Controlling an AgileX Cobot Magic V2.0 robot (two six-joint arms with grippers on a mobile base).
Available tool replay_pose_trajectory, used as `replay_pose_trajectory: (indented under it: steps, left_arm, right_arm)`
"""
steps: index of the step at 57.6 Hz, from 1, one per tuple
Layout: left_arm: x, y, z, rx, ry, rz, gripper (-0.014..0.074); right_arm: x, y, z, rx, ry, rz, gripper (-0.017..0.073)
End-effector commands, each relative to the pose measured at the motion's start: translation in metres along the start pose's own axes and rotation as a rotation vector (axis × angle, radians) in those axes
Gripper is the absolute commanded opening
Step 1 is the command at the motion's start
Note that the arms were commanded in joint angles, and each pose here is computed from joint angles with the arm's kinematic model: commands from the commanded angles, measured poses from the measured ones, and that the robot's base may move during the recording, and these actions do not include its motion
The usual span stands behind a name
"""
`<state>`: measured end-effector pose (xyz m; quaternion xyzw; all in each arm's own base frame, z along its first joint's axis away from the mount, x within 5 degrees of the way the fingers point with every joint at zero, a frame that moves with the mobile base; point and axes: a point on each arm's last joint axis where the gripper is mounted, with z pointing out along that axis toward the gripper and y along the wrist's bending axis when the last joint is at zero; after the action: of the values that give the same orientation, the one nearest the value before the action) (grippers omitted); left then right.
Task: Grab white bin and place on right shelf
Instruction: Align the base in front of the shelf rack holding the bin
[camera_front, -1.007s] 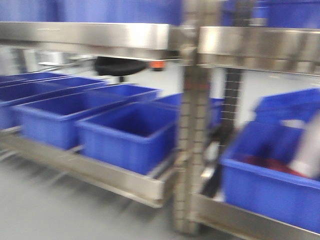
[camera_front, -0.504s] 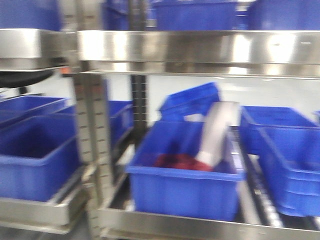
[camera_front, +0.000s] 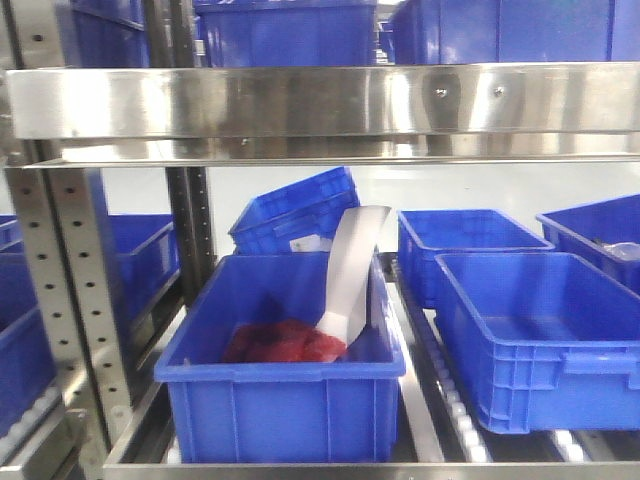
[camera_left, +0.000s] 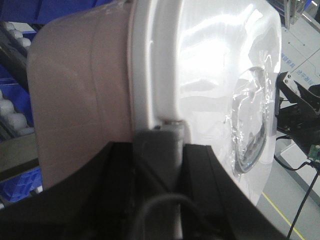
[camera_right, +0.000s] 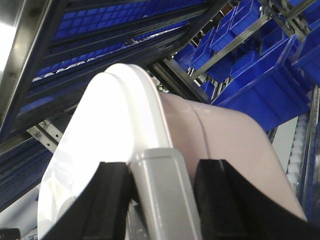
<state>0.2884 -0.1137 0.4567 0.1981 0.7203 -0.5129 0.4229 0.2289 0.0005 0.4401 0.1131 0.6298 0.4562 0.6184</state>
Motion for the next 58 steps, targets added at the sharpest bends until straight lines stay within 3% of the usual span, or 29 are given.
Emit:
replay_pose_trajectory:
  steps: [1, 58]
  left_arm:
    - [0.0096, -0.0588, -0.0065, 0.322, 0.123, 0.098, -0.0127]
    - [0.0096, -0.0588, -0.0065, 0.322, 0.123, 0.098, -0.0127]
  right_arm:
    - [0.0087, 0.0405, -0.0051, -0.255, 0.122, -0.018, 0.0070]
    - [0.0086, 0.0405, -0.0051, -0.254, 0.121, -0.018, 0.0070]
